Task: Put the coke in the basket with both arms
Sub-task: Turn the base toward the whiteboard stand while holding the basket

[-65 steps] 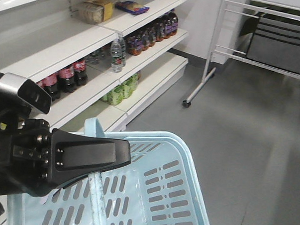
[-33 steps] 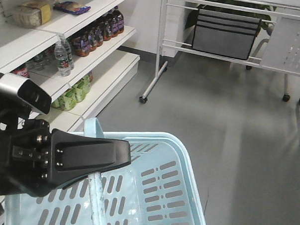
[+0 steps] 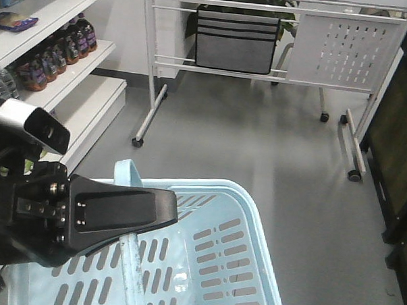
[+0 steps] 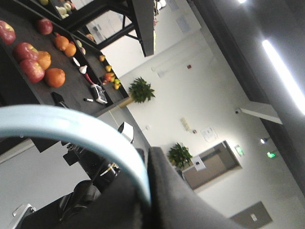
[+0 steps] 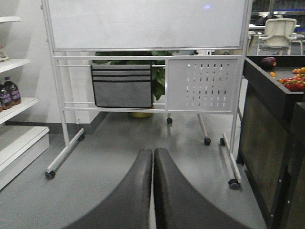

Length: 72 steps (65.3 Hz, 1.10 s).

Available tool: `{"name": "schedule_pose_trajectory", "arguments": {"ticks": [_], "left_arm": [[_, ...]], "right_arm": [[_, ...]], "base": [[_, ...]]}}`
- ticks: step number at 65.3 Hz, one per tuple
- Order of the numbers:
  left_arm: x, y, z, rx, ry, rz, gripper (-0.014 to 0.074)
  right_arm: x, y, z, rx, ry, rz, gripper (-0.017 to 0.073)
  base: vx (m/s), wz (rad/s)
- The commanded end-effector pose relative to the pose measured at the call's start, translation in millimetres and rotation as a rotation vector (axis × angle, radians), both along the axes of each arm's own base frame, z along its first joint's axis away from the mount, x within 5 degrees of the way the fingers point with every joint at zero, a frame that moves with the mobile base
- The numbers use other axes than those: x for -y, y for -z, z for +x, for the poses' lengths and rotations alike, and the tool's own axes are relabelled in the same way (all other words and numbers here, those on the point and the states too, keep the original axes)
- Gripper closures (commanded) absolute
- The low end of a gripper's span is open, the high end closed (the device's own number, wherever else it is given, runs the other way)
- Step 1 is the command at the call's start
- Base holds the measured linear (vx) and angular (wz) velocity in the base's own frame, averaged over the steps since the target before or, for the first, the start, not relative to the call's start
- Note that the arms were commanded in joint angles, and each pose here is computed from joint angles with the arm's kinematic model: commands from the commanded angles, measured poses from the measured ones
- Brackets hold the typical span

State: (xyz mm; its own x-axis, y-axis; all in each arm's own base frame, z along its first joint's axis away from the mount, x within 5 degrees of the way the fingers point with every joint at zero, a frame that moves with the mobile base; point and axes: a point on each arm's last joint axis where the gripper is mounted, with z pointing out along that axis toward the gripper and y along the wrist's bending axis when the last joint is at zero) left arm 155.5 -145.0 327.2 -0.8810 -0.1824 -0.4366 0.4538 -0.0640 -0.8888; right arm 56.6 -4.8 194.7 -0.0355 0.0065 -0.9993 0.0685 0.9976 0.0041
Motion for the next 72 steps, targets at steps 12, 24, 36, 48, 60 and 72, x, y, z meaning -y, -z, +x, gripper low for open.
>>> {"name": "schedule_pose_trajectory", "arguments": {"ticks": [12, 24, 36, 48, 60, 72], "left_arm": [[-2.8, -27.0, -13.8, 0.063, 0.116, -0.174, 0.0599], [-2.8, -27.0, -13.8, 0.063, 0.116, -0.174, 0.0599], [-2.8, -27.0, -13.8, 0.063, 0.116, -0.174, 0.0599], [-2.8, -27.0, -13.8, 0.063, 0.116, -0.174, 0.0599], [-2.8, -27.0, -13.8, 0.063, 0.116, -0.174, 0.0599], [-2.8, -27.0, -13.8, 0.063, 0.116, -0.174, 0.0599]], "right_arm": [[-1.2, -4.0, -0.6, 0.070, -0.010, -0.014, 0.0564], [-1.2, -4.0, -0.6, 0.070, -0.010, -0.014, 0.0564], [-1.2, -4.0, -0.6, 0.070, -0.010, -0.014, 0.0564], [-1.2, -4.0, -0.6, 0.070, -0.010, -0.014, 0.0564], [-1.2, -4.2, -0.6, 0.071, -0.010, -0.014, 0.0564], [-1.2, -4.2, -0.6, 0.071, -0.010, -0.014, 0.0564]], "base": [[0.15, -0.32], [0.18, -0.23], [0.22, -0.15], [0.25, -0.11], [0.27, -0.08], [0.28, -0.08]]}}
